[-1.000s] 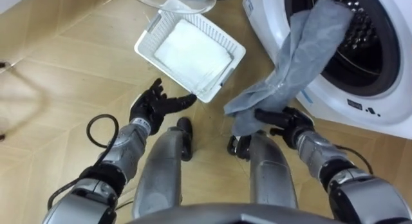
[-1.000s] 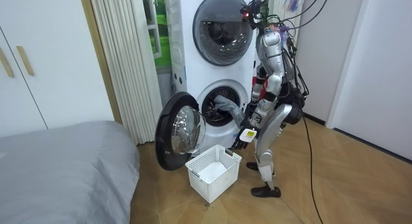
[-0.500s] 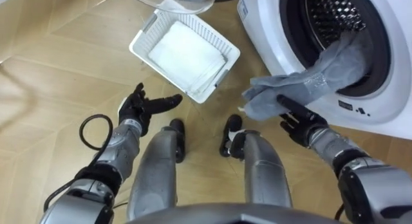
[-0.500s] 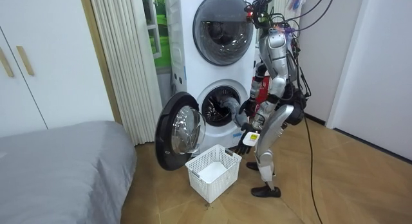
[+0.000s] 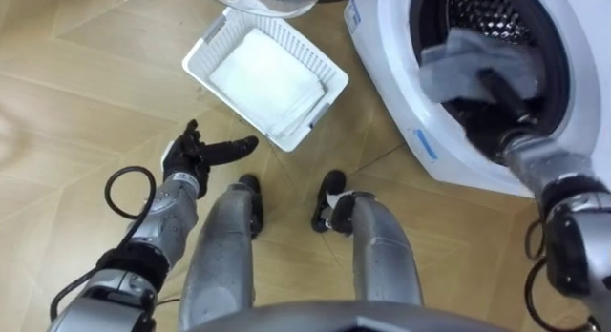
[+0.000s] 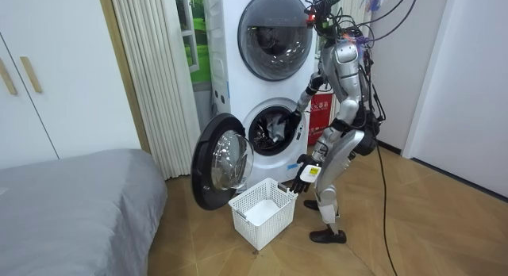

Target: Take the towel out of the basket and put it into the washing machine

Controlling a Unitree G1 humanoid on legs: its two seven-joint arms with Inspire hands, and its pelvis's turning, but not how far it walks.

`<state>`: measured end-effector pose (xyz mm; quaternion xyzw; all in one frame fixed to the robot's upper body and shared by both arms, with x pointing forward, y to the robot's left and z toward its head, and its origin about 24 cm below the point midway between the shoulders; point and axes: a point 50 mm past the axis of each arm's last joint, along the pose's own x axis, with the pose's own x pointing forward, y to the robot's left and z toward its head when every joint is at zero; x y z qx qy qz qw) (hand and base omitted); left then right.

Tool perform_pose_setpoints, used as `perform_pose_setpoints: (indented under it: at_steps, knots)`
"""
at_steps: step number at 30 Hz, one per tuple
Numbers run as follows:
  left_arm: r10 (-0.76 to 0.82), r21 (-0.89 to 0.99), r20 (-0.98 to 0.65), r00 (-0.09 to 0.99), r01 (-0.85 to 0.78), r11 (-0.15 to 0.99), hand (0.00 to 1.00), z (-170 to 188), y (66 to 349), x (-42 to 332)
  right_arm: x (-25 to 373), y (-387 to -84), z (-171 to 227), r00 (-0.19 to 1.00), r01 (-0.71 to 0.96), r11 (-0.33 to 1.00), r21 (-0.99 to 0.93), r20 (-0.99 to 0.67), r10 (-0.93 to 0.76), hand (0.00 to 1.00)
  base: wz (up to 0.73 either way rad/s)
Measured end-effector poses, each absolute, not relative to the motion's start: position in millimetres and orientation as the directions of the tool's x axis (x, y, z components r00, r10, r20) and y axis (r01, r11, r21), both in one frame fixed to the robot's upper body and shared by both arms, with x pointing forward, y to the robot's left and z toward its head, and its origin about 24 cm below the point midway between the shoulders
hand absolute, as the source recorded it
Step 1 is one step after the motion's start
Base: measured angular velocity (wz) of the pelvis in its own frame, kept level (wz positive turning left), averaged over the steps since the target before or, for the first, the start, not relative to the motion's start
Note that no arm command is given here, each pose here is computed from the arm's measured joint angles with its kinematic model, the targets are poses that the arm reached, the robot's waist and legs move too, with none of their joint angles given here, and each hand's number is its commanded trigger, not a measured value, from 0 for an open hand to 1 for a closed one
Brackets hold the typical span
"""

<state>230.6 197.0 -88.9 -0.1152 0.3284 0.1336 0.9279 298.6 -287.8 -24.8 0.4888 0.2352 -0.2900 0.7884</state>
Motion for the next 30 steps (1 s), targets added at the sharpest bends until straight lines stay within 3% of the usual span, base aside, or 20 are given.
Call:
perform_pose_setpoints:
  at_steps: [6,10,22,30]
  knots:
    - [0.187,-0.125,-0.611,0.769,-0.327,0.937,0.00,-86,191,228,316,-287,-2,0.692,0.721,0.222,0.656,-0.679,-0.244,0.00,0.07]
    - [0.188,-0.144,-0.589,0.786,-0.331,0.933,0.00,-82,185,231,323,-293,12,0.638,0.760,0.057,0.648,-0.725,-0.260,0.00,0.18]
    - [0.182,-0.124,-0.551,0.814,-0.295,0.947,0.00,-78,176,236,322,-303,24,0.444,0.853,-0.107,0.511,-0.818,-0.365,0.00,0.01]
    - [0.128,-0.138,-0.556,0.821,-0.243,0.960,0.00,-82,161,233,306,-308,10,0.397,0.850,-0.172,0.498,-0.820,-0.412,0.00,0.01]
